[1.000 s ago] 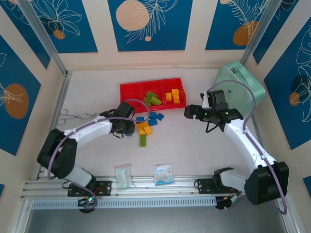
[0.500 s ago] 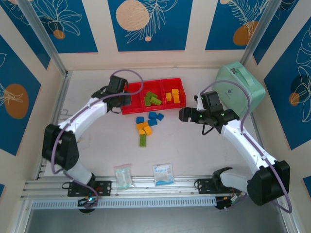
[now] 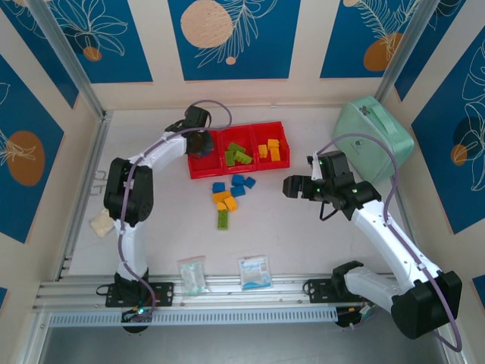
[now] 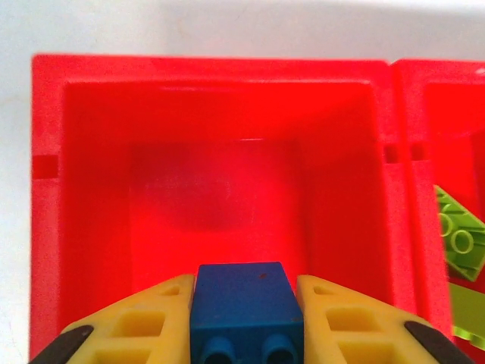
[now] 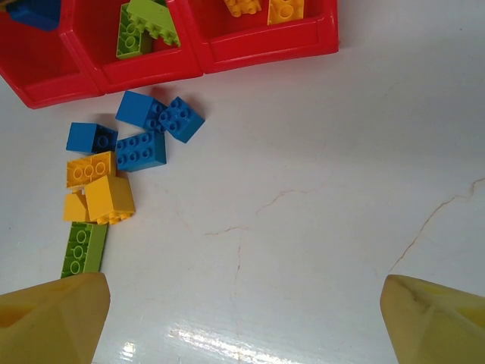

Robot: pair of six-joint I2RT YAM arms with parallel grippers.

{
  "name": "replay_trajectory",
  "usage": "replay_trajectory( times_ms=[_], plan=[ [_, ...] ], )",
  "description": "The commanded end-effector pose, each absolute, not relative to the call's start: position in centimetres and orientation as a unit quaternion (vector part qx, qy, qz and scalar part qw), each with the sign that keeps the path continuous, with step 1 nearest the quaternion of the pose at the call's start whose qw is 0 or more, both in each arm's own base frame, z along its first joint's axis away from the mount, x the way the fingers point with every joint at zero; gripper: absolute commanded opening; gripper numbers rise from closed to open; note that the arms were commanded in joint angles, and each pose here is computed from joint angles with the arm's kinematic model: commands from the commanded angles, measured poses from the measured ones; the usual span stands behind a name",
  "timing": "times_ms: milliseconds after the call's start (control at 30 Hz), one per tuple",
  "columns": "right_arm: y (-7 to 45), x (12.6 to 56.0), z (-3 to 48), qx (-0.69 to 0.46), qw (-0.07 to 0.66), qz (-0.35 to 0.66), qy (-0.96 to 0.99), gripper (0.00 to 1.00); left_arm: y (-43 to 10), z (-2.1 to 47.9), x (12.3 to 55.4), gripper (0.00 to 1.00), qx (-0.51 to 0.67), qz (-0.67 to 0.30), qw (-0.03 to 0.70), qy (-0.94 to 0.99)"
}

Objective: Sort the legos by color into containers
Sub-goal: Place the lego in the container, then pick up the lego from the center of the table.

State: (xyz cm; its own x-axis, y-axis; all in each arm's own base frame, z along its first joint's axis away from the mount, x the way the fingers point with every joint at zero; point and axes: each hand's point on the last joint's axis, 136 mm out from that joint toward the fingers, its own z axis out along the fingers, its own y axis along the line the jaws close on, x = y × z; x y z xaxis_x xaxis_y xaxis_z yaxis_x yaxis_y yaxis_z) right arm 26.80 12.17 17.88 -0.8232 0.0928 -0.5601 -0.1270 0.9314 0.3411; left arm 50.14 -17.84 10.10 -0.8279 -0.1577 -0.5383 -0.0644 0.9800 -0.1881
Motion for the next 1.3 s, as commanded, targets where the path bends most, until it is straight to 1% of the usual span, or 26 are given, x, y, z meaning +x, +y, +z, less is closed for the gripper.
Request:
replay_trajectory(
  times_ms=[0, 100, 133, 167, 200, 300, 367, 500, 600, 833, 1000, 1100, 1200, 1267],
  plan=[
    [12.4, 26.2, 17.5, -0.009, 0.286, 0.191, 0.939, 0.92, -18.2, 11.5, 50.8, 0.33, -0.056, -0.097, 0.298, 0.948],
    [12.5, 26.2, 17.3, -0.009, 0.282, 0.191, 0.94, 0.93, -17.9, 12.5, 50.4, 0.54, -0.058, -0.098, 0.31, 0.944],
    [12.5, 26.2, 17.2, -0.009, 0.281, 0.19, 0.941, 0.93, -17.9, 13.0, 50.3, 0.62, -0.057, -0.102, 0.317, 0.941],
    [12.5, 26.2, 17.1, -0.01, 0.279, 0.191, 0.941, 0.92, -17.9, 13.6, 50.0, 0.73, -0.055, -0.108, 0.323, 0.938],
    [12.5, 26.2, 17.0, -0.009, 0.278, 0.191, 0.942, 0.92, -17.9, 14.2, 49.6, 0.8, -0.053, -0.113, 0.329, 0.936],
    [12.5, 26.2, 16.8, -0.007, 0.278, 0.191, 0.942, 0.92, -17.4, 15.8, 48.2, 0.93, -0.046, -0.116, 0.339, 0.932],
    [12.6, 26.2, 16.6, -0.008, 0.276, 0.19, 0.942, 0.93, -17.2, 16.7, 47.0, 0.99, -0.039, -0.121, 0.341, 0.931],
    [12.7, 26.3, 16.7, -0.009, 0.274, 0.191, 0.943, 0.92, -17.7, 17.2, 43.5, 0.99, -0.023, -0.147, 0.336, 0.93],
    [12.8, 26.4, 16.4, -0.01, 0.269, 0.19, 0.944, 0.92, -18.5, 16.1, 39.9, 0.99, 0.001, -0.154, 0.323, 0.934],
    [12.9, 26.6, 15.9, -0.011, 0.26, 0.184, 0.948, 0.92, -20.3, 12.3, 30.4, 1.0, 0.041, -0.161, 0.272, 0.948],
    [13.1, 26.9, 15.7, -0.011, 0.255, 0.182, 0.95, 0.93, -20.4, 9.6, 24.5, 1.0, 0.06, -0.137, 0.231, 0.961],
    [13.2, 27.0, 15.6, -0.01, 0.251, 0.182, 0.951, 0.92, -20.6, 8.7, 22.7, 1.0, 0.072, -0.128, 0.216, 0.965],
    [13.4, 27.1, 15.4, -0.012, 0.246, 0.182, 0.952, 0.92, -20.8, 8.1, 22.3, 1.0, 0.076, -0.124, 0.207, 0.967],
    [13.5, 27.1, 15.2, -0.012, 0.243, 0.182, 0.953, 0.93, -21.2, 7.9, 22.6, 0.96, 0.083, -0.126, 0.208, 0.966]
  ],
)
